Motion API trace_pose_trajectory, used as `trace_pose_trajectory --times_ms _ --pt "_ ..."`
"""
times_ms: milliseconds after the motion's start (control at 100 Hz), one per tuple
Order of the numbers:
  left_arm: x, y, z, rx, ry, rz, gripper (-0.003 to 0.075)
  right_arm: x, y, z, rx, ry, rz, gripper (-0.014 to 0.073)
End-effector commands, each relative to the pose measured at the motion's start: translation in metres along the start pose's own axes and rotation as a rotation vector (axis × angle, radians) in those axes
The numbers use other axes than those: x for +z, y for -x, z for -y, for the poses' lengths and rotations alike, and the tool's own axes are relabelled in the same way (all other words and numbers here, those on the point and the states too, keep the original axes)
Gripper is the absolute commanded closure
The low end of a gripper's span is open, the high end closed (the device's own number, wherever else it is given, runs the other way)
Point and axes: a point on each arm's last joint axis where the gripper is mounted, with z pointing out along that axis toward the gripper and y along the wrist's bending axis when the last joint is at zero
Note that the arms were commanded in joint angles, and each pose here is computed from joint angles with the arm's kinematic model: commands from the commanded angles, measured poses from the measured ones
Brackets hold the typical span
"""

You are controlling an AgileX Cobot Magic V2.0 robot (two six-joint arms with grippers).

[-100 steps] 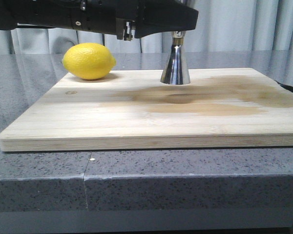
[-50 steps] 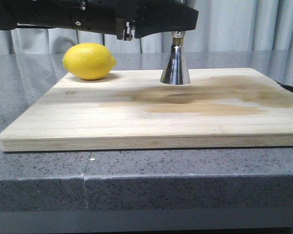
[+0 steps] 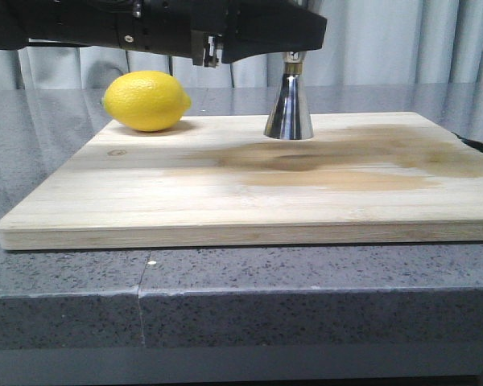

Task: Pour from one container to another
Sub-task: 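Tilt the beaker with the right gripper, pouring liquid into the jigger, then tilt the beaker upright and carry it back toward its spot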

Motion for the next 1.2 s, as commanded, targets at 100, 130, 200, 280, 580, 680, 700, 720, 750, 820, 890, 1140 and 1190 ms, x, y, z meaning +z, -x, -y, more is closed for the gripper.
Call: trace_pose_trajectory --times_ms 100,130,200,280,580,680,700,720,750,820,890,1140,1190 --pt "-0.003 0.037 0.010 0.041 -0.024 0.130 0.0512 -0.041 0.001 0.019 0.277 -0.136 0.127 0.0309" --pt "-0.003 0.037 0.010 0.041 -0.024 0.130 0.0512 -0.046 0.000 0.020 0.311 -0.140 0.137 0.0309" --pt "-0.003 0.037 0.010 0.041 -0.024 0.130 0.0512 -0.053 -0.006 0.021 0.392 -0.133 0.153 0.0309" --pt "-0.003 0.037 0.010 0.041 -0.024 0.130 0.0512 -0.062 -0.012 0.021 0.461 -0.104 0.165 0.0309" --pt "-0.003 0.037 0.010 0.041 -0.024 0.130 0.0512 -0.081 -0.044 0.019 0.661 -0.089 0.191 0.0309" --pt "-0.003 0.037 0.010 0.041 -0.024 0.130 0.0512 -0.075 -0.058 0.015 0.729 -0.112 0.198 0.0309" --pt "-0.003 0.037 0.010 0.041 -0.024 0.130 0.0512 -0.073 -0.060 0.013 0.742 -0.113 0.197 0.0309" --pt "-0.003 0.037 0.010 0.041 -0.024 0.130 0.0512 -0.071 -0.063 0.011 0.758 -0.117 0.199 0.0309" --pt "-0.003 0.037 0.010 0.041 -0.024 0.130 0.0512 -0.067 -0.066 0.009 0.777 -0.129 0.205 0.0309" --pt "-0.003 0.037 0.010 0.041 -0.024 0.130 0.0512 -0.056 -0.073 0.002 0.816 -0.147 0.209 0.0309" --pt "-0.003 0.037 0.010 0.041 -0.024 0.130 0.0512 -0.044 -0.078 -0.006 0.854 -0.180 0.225 0.0309" --pt "-0.003 0.037 0.010 0.041 -0.024 0.130 0.0512 0.001 -0.108 -0.039 1.124 -0.369 0.283 0.0309" --pt "-0.003 0.037 0.010 0.041 -0.024 0.130 0.0512 0.007 -0.111 -0.046 1.181 -0.405 0.292 0.0309"
